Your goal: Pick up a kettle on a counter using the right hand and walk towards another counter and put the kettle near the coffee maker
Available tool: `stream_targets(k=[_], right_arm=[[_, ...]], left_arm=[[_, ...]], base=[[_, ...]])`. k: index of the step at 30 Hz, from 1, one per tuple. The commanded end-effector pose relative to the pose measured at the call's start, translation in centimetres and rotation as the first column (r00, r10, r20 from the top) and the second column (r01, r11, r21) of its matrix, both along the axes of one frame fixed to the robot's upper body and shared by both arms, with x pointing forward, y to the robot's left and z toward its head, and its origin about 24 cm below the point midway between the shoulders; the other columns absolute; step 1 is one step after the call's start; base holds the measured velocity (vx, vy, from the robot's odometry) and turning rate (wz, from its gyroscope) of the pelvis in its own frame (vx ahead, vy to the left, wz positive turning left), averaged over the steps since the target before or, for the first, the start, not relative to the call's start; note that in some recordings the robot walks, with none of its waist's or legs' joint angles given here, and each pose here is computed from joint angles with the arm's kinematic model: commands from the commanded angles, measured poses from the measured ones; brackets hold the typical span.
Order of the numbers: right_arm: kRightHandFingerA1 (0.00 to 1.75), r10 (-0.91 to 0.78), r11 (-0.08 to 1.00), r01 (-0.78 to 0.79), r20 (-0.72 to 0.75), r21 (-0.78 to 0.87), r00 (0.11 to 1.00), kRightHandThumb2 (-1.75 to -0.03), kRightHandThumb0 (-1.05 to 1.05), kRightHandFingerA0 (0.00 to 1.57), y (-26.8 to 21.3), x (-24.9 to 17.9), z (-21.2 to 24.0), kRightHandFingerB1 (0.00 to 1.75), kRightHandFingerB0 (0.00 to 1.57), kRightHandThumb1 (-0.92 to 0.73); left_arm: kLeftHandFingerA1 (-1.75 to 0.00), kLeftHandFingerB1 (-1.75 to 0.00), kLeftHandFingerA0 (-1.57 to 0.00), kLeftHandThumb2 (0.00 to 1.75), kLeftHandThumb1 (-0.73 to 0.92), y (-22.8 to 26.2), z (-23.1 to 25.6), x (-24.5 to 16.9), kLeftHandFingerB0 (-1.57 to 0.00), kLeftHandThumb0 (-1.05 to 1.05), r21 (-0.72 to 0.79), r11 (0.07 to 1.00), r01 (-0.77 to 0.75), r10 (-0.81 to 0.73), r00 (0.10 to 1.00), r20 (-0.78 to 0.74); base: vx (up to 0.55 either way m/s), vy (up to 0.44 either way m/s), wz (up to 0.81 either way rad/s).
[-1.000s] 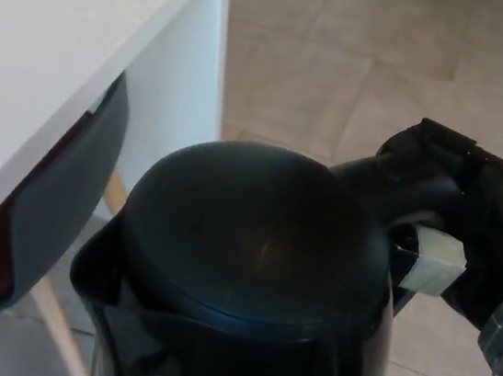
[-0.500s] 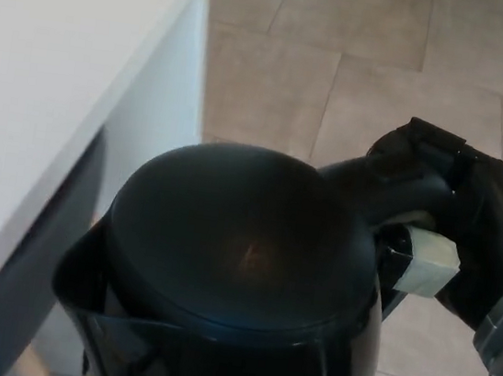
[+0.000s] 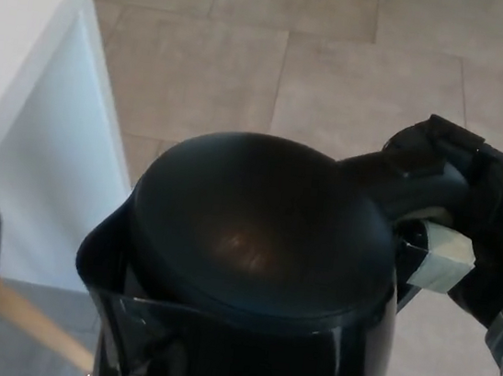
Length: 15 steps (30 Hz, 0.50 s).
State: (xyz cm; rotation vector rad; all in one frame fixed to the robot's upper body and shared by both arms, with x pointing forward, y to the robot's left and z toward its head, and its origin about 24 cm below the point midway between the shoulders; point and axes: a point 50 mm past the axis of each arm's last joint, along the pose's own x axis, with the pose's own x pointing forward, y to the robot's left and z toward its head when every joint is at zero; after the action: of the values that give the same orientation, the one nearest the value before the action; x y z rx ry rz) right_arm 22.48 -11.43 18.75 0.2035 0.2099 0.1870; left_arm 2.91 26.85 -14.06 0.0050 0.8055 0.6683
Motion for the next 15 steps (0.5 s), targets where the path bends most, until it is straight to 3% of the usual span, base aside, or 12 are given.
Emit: stream_targets(k=[1, 5, 6, 7, 15], right_arm=[[1.75, 0.082, 0.983, -0.102, 0.13, 0.155, 0.988, -1.38, -0.27, 1.0, 2.41, 0.05, 2.71, 1.54, 0.83, -0.4], [1.75, 0.078, 0.984, -0.098, 0.13, 0.151, 0.988, -1.37, -0.27, 0.99, 2.4, 0.09, 2.79, 1.53, 0.83, -0.4], [1.75, 0.075, 0.984, -0.095, 0.131, 0.152, 0.989, -1.38, -0.23, 1.03, 2.39, 0.12, 2.85, 1.52, 0.85, -0.4], [1.75, 0.07, 0.984, -0.09, 0.133, 0.153, 0.989, -1.38, -0.23, 1.03, 2.37, 0.14, 2.92, 1.52, 0.85, -0.4], [1.75, 0.07, 0.984, -0.09, 0.133, 0.156, 0.989, -1.36, -0.2, 1.02, 2.35, 0.28, 3.03, 1.51, 0.85, -0.41]], left_arm=[[-1.51, -1.47, -1.56, 1.23, 0.41, 0.96, 0.71, 0.03, -1.3, -0.11, 0.063, 0.998, 0.01, -0.013, 0.999, 0.036], [-1.49, -1.47, -1.57, 1.19, 0.44, 0.95, 0.64, 0.03, -1.26, -0.09, 0.066, 0.998, 0.016, -0.017, 1.0, 0.023], [-1.45, -1.35, -1.57, 1.17, 0.47, 0.99, 0.61, 0.07, -1.35, -0.08, 0.061, 0.998, 0.012, -0.013, 1.0, 0.022], [-1.45, -1.35, -1.57, 1.17, 0.47, 1.04, 0.57, 0.12, -1.35, -0.08, 0.055, 0.998, 0.007, -0.008, 1.0, 0.021], [-1.44, -1.33, -1.57, 1.16, 0.46, 0.87, 0.45, -0.03, -1.37, -0.05, 0.024, 1.0, -0.012, 0.011, 0.999, 0.036]], base=[[0.27, 0.269, 0.65], [0.26, 0.19, -0.09], [0.23, 0.158, -0.04], [0.06, 0.034, -0.2], [-0.01, -0.174, -0.31]])
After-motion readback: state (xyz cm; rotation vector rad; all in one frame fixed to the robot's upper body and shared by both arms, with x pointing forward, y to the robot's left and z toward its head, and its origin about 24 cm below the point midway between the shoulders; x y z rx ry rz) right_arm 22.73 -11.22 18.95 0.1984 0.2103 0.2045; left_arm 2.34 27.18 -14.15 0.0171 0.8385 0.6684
